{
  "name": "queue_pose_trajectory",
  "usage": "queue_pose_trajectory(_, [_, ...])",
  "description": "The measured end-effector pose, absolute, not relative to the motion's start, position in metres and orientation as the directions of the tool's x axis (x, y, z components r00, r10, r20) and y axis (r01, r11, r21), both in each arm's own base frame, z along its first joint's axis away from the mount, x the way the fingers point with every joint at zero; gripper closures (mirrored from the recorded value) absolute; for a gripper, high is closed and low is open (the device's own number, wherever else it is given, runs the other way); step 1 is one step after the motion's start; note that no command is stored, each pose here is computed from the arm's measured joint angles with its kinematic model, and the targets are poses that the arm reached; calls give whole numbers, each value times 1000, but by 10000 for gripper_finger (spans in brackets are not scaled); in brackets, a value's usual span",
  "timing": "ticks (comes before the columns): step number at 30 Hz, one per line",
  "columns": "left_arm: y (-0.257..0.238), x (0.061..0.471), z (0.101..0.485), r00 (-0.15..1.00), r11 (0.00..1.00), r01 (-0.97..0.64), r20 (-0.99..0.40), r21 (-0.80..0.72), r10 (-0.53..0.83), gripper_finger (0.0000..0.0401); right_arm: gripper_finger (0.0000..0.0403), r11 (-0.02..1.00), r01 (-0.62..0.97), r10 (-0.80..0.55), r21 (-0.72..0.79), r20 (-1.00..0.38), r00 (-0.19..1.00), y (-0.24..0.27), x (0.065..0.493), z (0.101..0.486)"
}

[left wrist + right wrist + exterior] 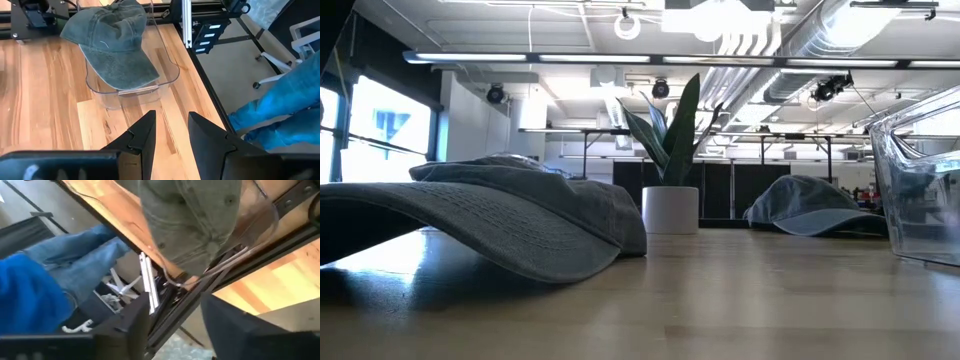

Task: Pick & Place hat
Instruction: Put the right black cap into the right transparent bin

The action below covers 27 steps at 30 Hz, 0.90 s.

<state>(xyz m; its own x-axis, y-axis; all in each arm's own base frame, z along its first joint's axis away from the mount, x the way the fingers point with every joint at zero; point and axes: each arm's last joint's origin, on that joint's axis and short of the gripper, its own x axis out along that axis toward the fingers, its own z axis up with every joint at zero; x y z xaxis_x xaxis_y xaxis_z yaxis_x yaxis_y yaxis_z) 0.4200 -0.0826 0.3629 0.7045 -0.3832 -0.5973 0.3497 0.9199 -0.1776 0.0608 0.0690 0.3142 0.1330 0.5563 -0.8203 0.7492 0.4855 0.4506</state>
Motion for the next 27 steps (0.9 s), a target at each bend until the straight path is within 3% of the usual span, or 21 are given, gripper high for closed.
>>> queue_pose_trajectory(3, [-83,420,363,705,920,350,-597,-178,-383,291,170,544,733,507,408,-856,100,71,63,294])
queue_pose_trajectory(6, [-83,420,363,701,920,349,-601,-179,-383,291,149,591,703,469,396,-878,101,75,69,275])
queue_pose_trajectory(14, [-83,419,363,693,911,365,-597,-192,-404,291,157,720,617,366,319,-929,53,83,79,235])
queue_pose_trajectory(23, [-84,420,363,687,900,384,-587,-206,-427,291,160,753,597,334,276,-943,15,88,85,228])
queue_pose_trajectory(27, [-84,420,363,687,900,384,-587,-206,-427,291,167,775,568,291,276,-954,67,95,92,223])
